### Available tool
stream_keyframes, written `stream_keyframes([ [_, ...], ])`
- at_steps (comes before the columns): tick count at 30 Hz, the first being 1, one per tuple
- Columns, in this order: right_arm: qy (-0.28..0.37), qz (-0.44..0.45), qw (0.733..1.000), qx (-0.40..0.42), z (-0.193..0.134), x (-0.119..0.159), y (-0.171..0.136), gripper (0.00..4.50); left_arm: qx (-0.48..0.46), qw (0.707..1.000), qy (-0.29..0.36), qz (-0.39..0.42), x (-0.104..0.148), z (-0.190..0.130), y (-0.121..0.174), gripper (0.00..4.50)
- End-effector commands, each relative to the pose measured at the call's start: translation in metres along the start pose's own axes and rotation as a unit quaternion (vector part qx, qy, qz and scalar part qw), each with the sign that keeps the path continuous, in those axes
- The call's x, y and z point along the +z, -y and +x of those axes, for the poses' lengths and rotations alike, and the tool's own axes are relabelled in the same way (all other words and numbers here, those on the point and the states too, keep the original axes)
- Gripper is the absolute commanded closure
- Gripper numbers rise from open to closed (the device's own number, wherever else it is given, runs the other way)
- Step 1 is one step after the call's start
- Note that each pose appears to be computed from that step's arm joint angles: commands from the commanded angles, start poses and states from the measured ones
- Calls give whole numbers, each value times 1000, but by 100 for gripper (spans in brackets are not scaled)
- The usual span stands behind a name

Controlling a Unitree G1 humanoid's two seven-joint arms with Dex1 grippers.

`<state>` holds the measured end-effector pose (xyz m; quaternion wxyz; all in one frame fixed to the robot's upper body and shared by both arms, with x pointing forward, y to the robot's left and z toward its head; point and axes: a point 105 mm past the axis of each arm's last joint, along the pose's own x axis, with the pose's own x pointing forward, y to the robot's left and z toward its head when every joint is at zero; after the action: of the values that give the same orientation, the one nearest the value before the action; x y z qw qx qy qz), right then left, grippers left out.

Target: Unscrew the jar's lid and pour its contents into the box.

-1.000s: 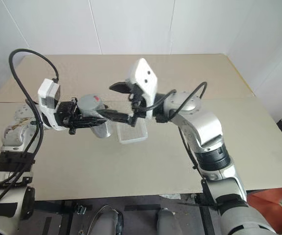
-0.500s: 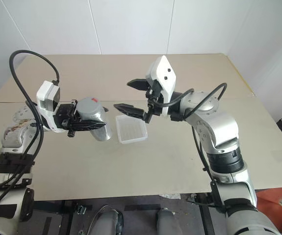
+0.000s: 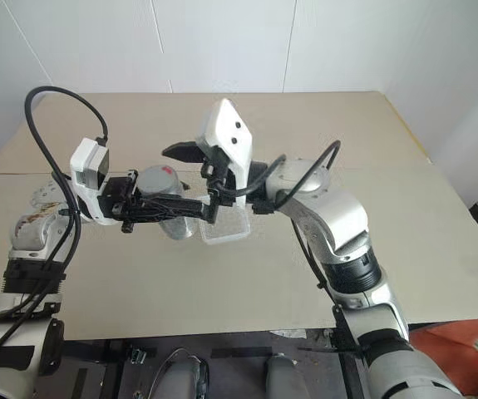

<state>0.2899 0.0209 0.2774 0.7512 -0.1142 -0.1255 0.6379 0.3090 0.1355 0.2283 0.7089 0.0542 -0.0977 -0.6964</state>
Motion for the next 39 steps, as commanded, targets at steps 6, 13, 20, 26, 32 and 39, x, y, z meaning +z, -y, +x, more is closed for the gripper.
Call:
stream_keyframes([
  [6,29,8,999,10,23,16,2,1,-1,1000,2,24,10,0,0,246],
  [13,24,29,999,8,24,11,10,1,0,1000,-2,23,10,-2,2,246],
  [20,18,33,999,-7,13,3,22,1,2,1000,-6,26,11,-4,3,246],
  [26,14,28,999,-24,-4,1,31,1,4,1000,-10,27,11,-7,4,246],
  [32,4,19,999,-35,-23,-3,34,1,3,1000,-11,28,12,-7,4,246],
  [39,0,21,998,-53,-34,-8,34,1,1,999,-11,30,14,-7,3,246],
])
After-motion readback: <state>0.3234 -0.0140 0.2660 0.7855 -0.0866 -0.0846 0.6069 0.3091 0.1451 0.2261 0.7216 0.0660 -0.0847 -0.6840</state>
